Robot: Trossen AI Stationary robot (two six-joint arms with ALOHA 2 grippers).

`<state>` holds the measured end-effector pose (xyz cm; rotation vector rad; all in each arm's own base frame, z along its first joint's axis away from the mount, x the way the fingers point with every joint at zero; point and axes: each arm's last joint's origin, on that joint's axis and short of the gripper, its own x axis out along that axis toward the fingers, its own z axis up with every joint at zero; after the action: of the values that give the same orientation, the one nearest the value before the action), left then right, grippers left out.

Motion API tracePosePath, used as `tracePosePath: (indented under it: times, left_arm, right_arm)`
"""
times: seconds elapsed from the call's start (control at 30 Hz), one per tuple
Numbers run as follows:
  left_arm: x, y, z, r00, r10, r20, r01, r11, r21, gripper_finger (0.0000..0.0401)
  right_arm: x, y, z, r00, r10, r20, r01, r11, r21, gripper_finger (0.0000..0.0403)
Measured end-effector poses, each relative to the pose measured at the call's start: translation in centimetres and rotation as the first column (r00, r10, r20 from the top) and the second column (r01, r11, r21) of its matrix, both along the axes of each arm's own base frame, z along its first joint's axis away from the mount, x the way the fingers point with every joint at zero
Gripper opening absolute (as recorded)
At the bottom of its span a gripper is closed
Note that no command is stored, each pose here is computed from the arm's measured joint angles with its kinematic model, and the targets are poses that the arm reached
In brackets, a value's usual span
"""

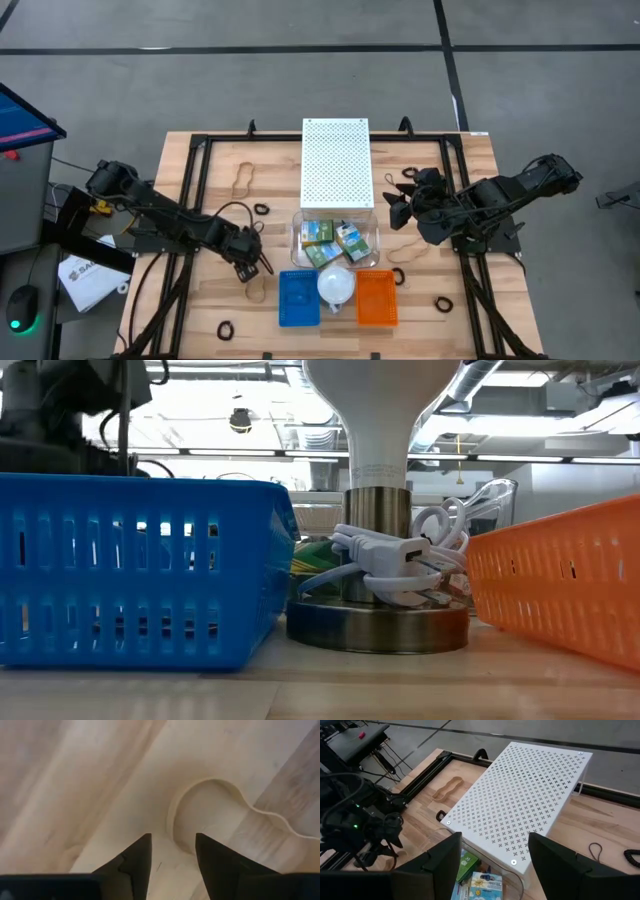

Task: Pick & Place Office Desk Supplies
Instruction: Put the brown rubberband into the blue bin

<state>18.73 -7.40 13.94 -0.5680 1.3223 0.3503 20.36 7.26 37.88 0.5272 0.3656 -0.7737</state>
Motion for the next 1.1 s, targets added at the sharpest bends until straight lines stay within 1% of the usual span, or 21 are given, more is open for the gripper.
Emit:
tracePosePath:
  times: [0.1,0.17,0.23,0.3,0.33,0.4,0.43,0.47,0.53,0.63,0.73,0.87,0.9,1.0,1.07,1.1]
  left_arm:
    - [-0.3,0.1,-0.7,1.000,0.014,0.009,-0.014,1.000,-0.028,0.0134]
    - [-0.5,0.2,-0.9,0.999,0.036,0.002,-0.036,0.999,-0.028,0.0117]
    - [-0.7,0.2,-0.9,0.999,0.040,-0.002,-0.040,0.999,-0.019,0.0084]
    - [-0.8,0.4,-0.7,0.999,0.049,0.004,-0.049,0.999,-0.017,0.0034]
    - [-0.8,0.5,-0.6,0.998,0.062,0.012,-0.062,0.998,-0.025,0.0018]
    - [-0.7,0.6,-0.1,0.995,0.083,0.045,-0.081,0.995,-0.053,0.0009]
    - [-0.7,0.7,0.4,0.994,0.081,0.080,-0.075,0.994,-0.074,0.0005]
    - [-0.5,0.6,1.1,0.988,0.069,0.139,-0.055,0.993,-0.103,0.0003]
    - [-0.1,0.4,2.7,0.958,0.046,0.284,0.004,0.985,-0.174,0.0002]
    - [0.2,0.1,5.6,0.869,0.054,0.491,0.106,0.950,-0.292,0.0001]
    - [0.0,0.0,7.9,0.792,0.091,0.604,0.191,0.902,-0.387,0.0001]
    - [-0.1,0.0,9.8,0.705,0.146,0.694,0.256,0.860,-0.441,0.0001]
    - [0.0,0.0,10.0,0.692,0.162,0.704,0.262,0.852,-0.453,0.0001]
    - [0.6,0.0,10.3,0.665,0.213,0.716,0.258,0.834,-0.487,0.0001]
    - [1.1,0.2,10.2,0.664,0.246,0.706,0.236,0.827,-0.511,0.0001]
    - [1.4,0.2,10.1,0.656,0.265,0.707,0.232,0.820,-0.523,0.0001]
  right_arm:
    - [0.1,-0.2,0.0,1.000,-0.009,0.000,0.009,1.000,0.000,0.0226]
    - [0.1,-0.3,0.0,1.000,-0.014,0.000,0.014,1.000,0.000,0.0226]
    - [0.1,-0.3,0.0,1.000,-0.015,0.000,0.015,1.000,0.000,0.0226]
    - [0.2,-0.5,0.0,1.000,-0.022,0.001,0.022,1.000,0.001,0.0226]
    - [0.2,-0.5,0.0,1.000,-0.024,0.001,0.024,1.000,0.001,0.0226]
    - [0.2,-0.5,0.0,1.000,-0.027,0.002,0.027,1.000,0.001,0.0226]
    - [0.2,-0.5,0.0,1.000,-0.027,0.002,0.027,1.000,0.001,0.0226]
    - [0.2,-0.6,0.0,1.000,-0.030,0.002,0.030,1.000,0.001,0.0226]
    - [0.3,-0.7,0.0,0.999,-0.035,0.003,0.035,0.999,0.001,0.0226]
    - [0.3,-0.8,0.0,0.999,-0.041,0.003,0.041,0.999,0.001,0.0226]
    - [0.3,-1.0,0.0,0.999,-0.046,0.002,0.046,0.999,0.000,0.0226]
    - [0.4,-1.1,0.0,0.999,-0.050,-0.003,0.050,0.999,-0.005,0.0226]
    - [0.4,-1.1,0.0,0.999,-0.050,-0.004,0.049,0.999,-0.006,0.0226]
    - [0.3,-1.1,0.0,0.999,-0.049,-0.006,0.049,0.999,-0.008,0.0226]
    - [0.3,-1.1,0.0,0.999,-0.049,-0.006,0.049,0.999,-0.008,0.0226]
    - [0.3,-1.1,0.0,0.999,-0.049,-0.005,0.049,0.999,-0.008,0.0226]
